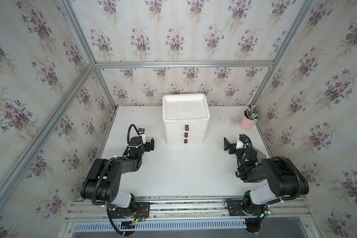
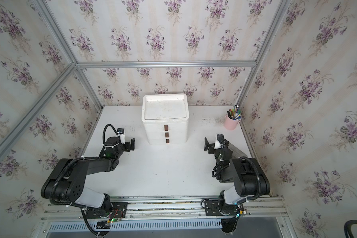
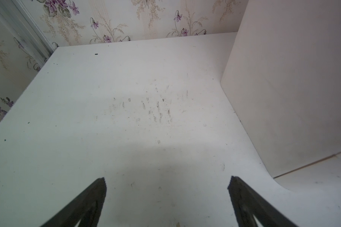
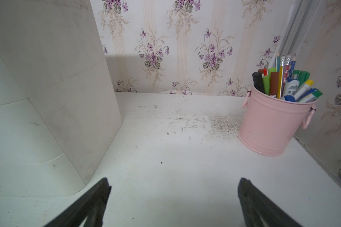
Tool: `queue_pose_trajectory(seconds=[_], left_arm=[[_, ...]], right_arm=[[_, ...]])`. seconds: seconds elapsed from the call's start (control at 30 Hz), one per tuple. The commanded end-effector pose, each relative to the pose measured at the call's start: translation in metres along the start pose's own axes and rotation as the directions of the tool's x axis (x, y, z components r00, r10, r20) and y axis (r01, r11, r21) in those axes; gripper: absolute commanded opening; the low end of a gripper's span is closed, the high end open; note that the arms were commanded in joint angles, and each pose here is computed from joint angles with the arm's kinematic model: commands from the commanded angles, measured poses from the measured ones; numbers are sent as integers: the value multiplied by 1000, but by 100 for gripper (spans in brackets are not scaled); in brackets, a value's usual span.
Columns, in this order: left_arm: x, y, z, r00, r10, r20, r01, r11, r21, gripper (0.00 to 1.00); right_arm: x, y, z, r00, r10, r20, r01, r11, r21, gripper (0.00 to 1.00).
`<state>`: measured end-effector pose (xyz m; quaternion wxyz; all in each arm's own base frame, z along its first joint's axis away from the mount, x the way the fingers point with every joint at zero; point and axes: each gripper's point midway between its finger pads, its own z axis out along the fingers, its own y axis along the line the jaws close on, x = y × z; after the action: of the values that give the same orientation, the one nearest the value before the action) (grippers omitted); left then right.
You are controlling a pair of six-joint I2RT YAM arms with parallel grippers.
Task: Take the microphone out of the drawer
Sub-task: Adjust the storage box at the center of the board.
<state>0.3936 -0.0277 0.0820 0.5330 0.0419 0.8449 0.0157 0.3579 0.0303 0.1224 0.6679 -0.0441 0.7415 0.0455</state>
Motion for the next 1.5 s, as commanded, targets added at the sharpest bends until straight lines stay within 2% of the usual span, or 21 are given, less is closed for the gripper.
queue_pose_trajectory(seconds=[0.0, 0.4, 0.43, 0.5, 0.53, 0.67, 0.77, 0.83, 0.9, 0.97, 1.07, 1.13, 1.3, 1.4, 1.47], left_arm=[[-7, 4, 0, 1000, -7, 29, 7, 1000, 2, 99], [-10, -1, -1, 999, -13, 30, 11, 997, 74, 99], [-11, 1, 0, 1000, -16, 23, 15, 998, 64, 99], [-18, 7, 0, 999, -36, 16, 35, 999, 34, 99], [-20, 10, 1, 999, -39, -24, 40, 999, 21, 99], [-24, 8, 11, 994, -25, -102, 29, 999, 33, 99], [-30, 26, 3, 994, -64, -93, 58, 996, -73, 99], [-37, 40, -5, 993, -87, -74, 74, 984, -165, 99], [-60, 53, -21, 989, -149, -8, 143, 961, -238, 99], [-84, 57, -31, 981, -192, 40, 196, 950, -242, 99], [-117, 55, -41, 980, -195, 41, 199, 949, -244, 99], [-139, 48, -47, 981, -186, 50, 192, 959, -209, 99], [-196, 9, -56, 987, -137, 84, 134, 990, 38, 99], [-221, -18, -58, 991, -111, 69, 95, 975, 201, 99], [-232, -40, -55, 995, -94, 41, 75, 943, 325, 99]], right_arm=[[-10, -2, 0, 999, -3, 41, 3, 1000, 14, 100], [-9, 2, 2, 999, -13, 31, 13, 1000, -13, 100], [-9, 0, 2, 999, -8, 33, 8, 1000, 1, 100], [-10, -19, 3, 999, 35, 37, -38, 993, 108, 100], [-10, -24, 4, 998, 46, 35, -51, 990, 135, 100], [-2, -16, 13, 999, 35, -23, -32, 995, 92, 100], [-2, -16, 13, 999, 33, -18, -31, 995, 91, 100], [-4, -16, 12, 999, 32, -11, -31, 995, 90, 100], [-3, -17, 10, 999, 35, -9, -33, 995, 97, 100], [-10, -17, 4, 999, 33, 30, -36, 994, 101, 100], [-19, -20, -7, 996, 38, 75, -47, 991, 123, 100], [-24, -20, -12, 996, 35, 86, -45, 991, 122, 100], [-39, -17, -17, 996, 20, 92, -31, 992, 124, 100], [-56, -20, -21, 992, 62, 110, -78, 986, 148, 100], [-67, -12, -20, 992, 71, 104, -82, 990, 111, 100]])
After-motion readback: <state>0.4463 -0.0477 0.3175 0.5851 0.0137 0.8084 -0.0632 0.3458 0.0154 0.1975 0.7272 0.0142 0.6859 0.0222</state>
